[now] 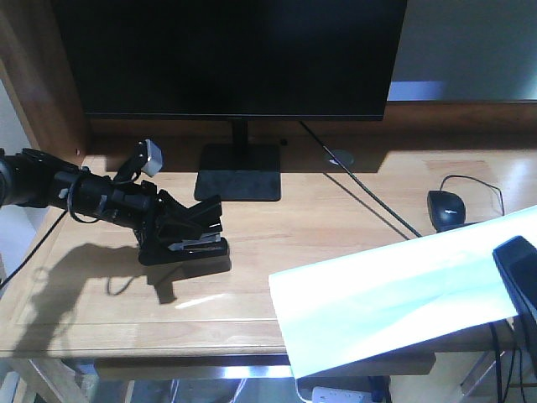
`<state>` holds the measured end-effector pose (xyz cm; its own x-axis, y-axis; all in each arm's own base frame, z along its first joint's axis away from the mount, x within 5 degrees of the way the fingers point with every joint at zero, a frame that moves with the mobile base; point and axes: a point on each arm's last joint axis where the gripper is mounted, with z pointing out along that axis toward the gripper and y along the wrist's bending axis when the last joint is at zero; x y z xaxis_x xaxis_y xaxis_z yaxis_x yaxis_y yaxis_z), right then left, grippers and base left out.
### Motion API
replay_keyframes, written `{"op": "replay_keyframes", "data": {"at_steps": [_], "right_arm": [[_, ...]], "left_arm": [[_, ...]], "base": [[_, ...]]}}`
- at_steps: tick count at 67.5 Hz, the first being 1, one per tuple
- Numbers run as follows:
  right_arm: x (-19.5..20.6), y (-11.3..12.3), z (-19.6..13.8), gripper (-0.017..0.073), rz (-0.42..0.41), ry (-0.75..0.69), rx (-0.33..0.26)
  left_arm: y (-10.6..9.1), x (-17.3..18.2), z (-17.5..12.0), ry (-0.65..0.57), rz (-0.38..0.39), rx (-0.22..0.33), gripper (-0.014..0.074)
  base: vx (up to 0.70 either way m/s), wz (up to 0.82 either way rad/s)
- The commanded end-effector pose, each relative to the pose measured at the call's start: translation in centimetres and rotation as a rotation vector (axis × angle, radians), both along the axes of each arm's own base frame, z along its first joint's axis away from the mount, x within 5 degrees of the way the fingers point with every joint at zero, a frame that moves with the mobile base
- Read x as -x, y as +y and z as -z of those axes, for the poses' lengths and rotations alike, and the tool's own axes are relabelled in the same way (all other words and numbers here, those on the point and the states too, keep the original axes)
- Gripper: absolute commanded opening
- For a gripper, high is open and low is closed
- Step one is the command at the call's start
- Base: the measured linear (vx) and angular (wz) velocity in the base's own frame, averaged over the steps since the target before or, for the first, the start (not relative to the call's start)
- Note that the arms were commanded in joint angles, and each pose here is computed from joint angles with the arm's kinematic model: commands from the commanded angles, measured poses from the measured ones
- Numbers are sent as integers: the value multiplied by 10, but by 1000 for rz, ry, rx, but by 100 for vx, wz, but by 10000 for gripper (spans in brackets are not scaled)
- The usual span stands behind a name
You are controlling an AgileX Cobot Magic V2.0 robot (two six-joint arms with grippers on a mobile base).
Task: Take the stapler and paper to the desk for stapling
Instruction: 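Lower the black stapler onto the desk near the monitor stand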
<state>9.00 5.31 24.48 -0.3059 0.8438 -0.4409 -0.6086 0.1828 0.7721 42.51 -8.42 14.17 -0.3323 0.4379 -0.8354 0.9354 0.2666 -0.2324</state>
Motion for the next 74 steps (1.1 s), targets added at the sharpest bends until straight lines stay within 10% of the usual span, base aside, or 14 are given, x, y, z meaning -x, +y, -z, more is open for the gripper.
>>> {"op": "replay_keyframes", "data": {"at_steps": [1,45,74], "right_arm": [[11,-3,-6,-2,-28,-135,-66],[11,-3,-6,-2,-28,-135,-66],[11,-3,-6,-2,-28,-135,-66]], "left_arm": [[-4,-6,-38,-91,43,117,-6],[3,-20,-20,-292,60,-80,43],[2,-19,-8,-230,55,-76,179]], "base": [[0,0],[0,0],[0,0]]}}
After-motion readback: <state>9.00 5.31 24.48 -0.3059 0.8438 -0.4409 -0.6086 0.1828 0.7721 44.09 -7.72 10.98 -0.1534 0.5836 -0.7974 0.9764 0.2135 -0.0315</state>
